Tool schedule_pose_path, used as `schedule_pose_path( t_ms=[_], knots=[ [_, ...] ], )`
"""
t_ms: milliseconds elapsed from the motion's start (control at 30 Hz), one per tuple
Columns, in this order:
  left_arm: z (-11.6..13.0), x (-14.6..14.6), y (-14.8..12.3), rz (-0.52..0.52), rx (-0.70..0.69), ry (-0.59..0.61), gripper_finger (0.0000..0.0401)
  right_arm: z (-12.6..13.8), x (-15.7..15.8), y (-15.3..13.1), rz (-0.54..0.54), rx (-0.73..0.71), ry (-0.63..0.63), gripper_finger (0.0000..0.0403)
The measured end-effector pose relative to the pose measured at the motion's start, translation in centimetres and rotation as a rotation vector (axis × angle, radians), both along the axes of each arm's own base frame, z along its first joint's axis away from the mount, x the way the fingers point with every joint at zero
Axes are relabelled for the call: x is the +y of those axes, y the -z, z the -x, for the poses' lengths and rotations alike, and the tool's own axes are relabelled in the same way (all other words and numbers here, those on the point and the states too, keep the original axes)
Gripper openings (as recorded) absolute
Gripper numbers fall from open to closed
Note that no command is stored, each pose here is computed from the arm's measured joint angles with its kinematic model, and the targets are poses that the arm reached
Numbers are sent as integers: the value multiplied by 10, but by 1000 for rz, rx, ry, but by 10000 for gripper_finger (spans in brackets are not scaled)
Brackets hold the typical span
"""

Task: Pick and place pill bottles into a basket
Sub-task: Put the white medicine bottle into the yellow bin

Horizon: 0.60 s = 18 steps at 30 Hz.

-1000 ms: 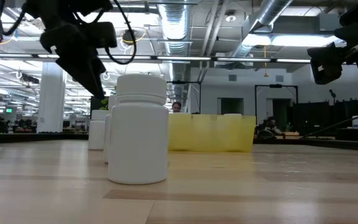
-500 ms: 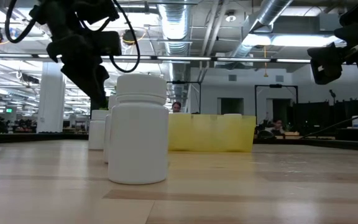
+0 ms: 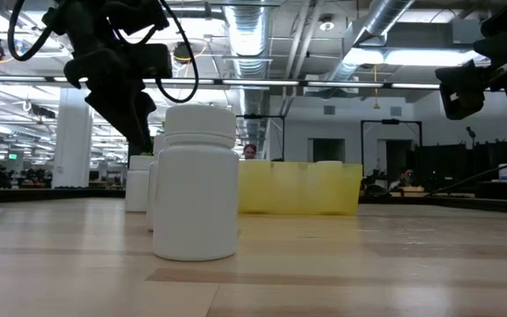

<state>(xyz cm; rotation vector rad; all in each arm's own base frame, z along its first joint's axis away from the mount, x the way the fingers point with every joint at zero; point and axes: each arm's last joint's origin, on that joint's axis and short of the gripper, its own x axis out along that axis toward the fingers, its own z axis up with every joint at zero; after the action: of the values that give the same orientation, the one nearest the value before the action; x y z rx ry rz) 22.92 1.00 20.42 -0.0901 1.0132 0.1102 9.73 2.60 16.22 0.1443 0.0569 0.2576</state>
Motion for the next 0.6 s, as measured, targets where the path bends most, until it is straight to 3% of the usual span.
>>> schedule_pose_path(
  t_ms=[167,600],
  knots=[
    [1,-1,0,30,8,31,217,0,0,0,0,0,0,226],
    [-1,-1,2,-9,19,51,230,0,0,0,0,0,0,226]
  ],
)
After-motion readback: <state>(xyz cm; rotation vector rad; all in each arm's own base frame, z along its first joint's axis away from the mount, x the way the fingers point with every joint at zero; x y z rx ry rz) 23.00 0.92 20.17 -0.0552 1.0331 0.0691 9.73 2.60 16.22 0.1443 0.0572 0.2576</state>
